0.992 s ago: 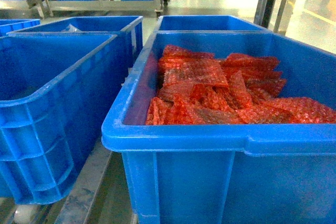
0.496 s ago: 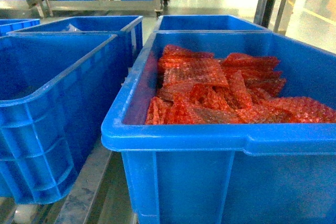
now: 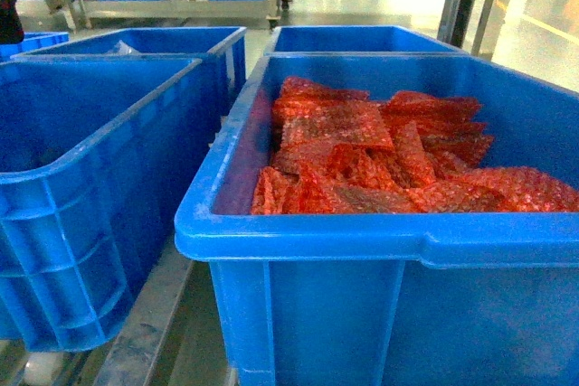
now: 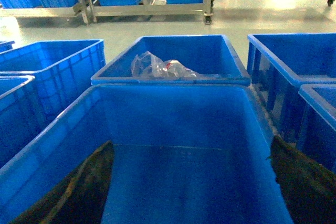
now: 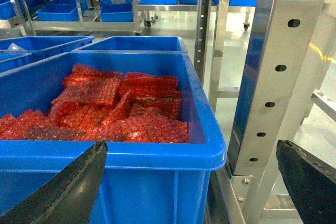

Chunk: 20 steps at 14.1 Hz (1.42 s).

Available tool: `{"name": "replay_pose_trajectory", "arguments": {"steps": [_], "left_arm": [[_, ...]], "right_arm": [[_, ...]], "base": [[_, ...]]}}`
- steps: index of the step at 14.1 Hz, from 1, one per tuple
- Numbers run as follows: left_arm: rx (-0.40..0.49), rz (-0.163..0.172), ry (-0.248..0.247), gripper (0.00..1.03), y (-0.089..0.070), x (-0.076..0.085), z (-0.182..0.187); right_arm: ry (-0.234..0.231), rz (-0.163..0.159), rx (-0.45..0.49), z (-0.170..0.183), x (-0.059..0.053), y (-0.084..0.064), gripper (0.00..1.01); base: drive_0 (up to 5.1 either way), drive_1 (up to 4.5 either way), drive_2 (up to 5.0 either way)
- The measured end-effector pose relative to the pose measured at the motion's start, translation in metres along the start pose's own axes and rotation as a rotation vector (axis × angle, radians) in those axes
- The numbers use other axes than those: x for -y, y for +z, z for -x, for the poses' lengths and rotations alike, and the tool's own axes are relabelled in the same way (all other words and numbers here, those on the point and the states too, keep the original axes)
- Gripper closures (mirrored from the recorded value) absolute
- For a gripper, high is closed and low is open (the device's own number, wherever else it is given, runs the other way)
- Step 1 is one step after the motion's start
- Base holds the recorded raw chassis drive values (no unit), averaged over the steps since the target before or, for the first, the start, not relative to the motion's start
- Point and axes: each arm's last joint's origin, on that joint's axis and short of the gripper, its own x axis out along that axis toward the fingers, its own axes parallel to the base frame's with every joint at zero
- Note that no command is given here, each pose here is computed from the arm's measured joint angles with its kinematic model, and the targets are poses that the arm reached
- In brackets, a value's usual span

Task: Pick blue part to blue bin on bottom shelf

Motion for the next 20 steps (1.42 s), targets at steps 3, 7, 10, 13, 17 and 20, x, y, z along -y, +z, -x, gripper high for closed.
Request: {"name": "replay_pose_trajectory", "arguments": {"steps": [3,7,10,13,17,20], "left_arm": [[0.001,-0.002,0.0,0.05,0.0,0.0,0.0],[0.067,0.028,-0.135,0.52,-0.024,-0.013,0.048],[0.06,0.027,-0.138,0.94,-0.043,-0.017,0.086],[0.056,0.03,-0.138,1.01,-0.055,-0.021,0.116],[0.075,0.031,-0.138,1.01,-0.065,-0.024,0.142],[0.053,0.03,-0.138,1.01,-0.076,-0.026,0.155]], "right_arm": [[0.0,0.0,0.0,0.0,0.0,0.0,0.03],[0.0,0.0,0.0,0.0,0.0,0.0,0.03],[0.0,0.0,0.0,0.0,0.0,0.0,0.03],[0.0,0.0,0.0,0.0,0.0,0.0,0.03],[0.0,0.0,0.0,0.0,0.0,0.0,0.03],[0.0,0.0,0.001,0.0,0.0,0.0,0.03]], "base": [[0.0,0.0,0.0],[0.0,0.0,0.0],[0.0,0.0,0.0],[0.0,0.0,0.0],[0.0,0.0,0.0],[0.0,0.0,0.0]]}}
